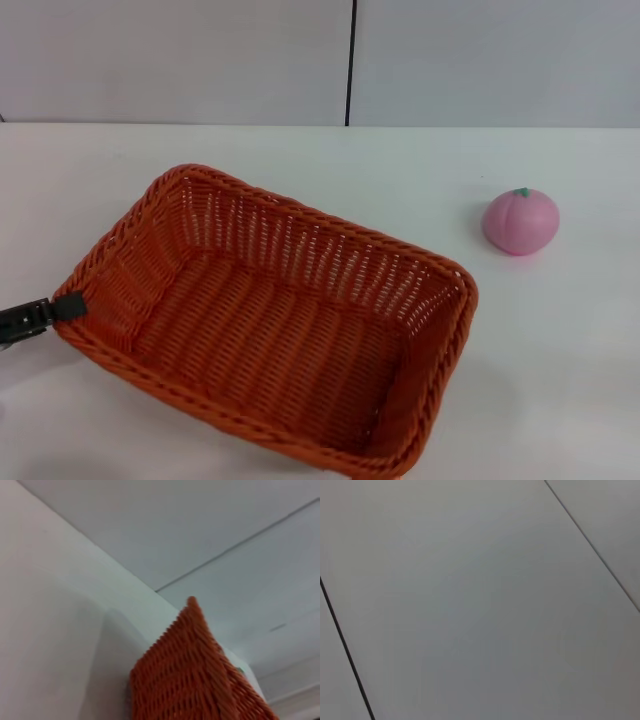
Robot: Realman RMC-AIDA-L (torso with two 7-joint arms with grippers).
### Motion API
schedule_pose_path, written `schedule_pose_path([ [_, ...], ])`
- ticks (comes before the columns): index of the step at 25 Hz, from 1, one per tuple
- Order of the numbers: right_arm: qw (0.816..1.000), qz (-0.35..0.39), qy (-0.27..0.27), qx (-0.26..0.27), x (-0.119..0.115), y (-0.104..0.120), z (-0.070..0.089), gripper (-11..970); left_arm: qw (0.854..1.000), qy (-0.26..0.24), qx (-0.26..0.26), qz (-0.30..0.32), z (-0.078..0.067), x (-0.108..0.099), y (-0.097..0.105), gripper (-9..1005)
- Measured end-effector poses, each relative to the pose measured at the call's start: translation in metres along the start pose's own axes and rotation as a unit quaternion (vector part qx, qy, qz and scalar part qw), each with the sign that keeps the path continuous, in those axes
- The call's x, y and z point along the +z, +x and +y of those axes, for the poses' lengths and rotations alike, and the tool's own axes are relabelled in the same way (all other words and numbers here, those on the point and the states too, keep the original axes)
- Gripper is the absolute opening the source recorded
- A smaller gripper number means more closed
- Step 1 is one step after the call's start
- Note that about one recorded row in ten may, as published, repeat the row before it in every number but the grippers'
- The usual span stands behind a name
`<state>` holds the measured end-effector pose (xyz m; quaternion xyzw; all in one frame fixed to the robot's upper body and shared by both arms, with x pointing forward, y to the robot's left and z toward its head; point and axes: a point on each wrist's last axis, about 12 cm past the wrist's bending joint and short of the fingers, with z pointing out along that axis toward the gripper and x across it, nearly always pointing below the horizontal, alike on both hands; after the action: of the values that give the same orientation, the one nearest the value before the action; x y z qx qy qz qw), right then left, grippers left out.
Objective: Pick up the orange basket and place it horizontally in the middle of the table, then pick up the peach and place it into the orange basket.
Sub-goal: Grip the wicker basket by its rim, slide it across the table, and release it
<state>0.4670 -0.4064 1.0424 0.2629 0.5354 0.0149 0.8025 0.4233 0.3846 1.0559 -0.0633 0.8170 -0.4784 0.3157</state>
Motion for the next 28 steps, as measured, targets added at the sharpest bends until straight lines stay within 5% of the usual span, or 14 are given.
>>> schedule_pose_path([
  [5,1.000,-0.001,0.002,-0.002,-0.001,-0.001,-0.002,538,0.999,0.035,0.019,0.034,-0.011,-0.008,-0.014,448],
  [28,1.000,-0.002,0.006,-0.007,-0.002,-0.003,-0.005,538,0.985,0.034,0.035,0.164,-0.017,-0.015,-0.022,446],
])
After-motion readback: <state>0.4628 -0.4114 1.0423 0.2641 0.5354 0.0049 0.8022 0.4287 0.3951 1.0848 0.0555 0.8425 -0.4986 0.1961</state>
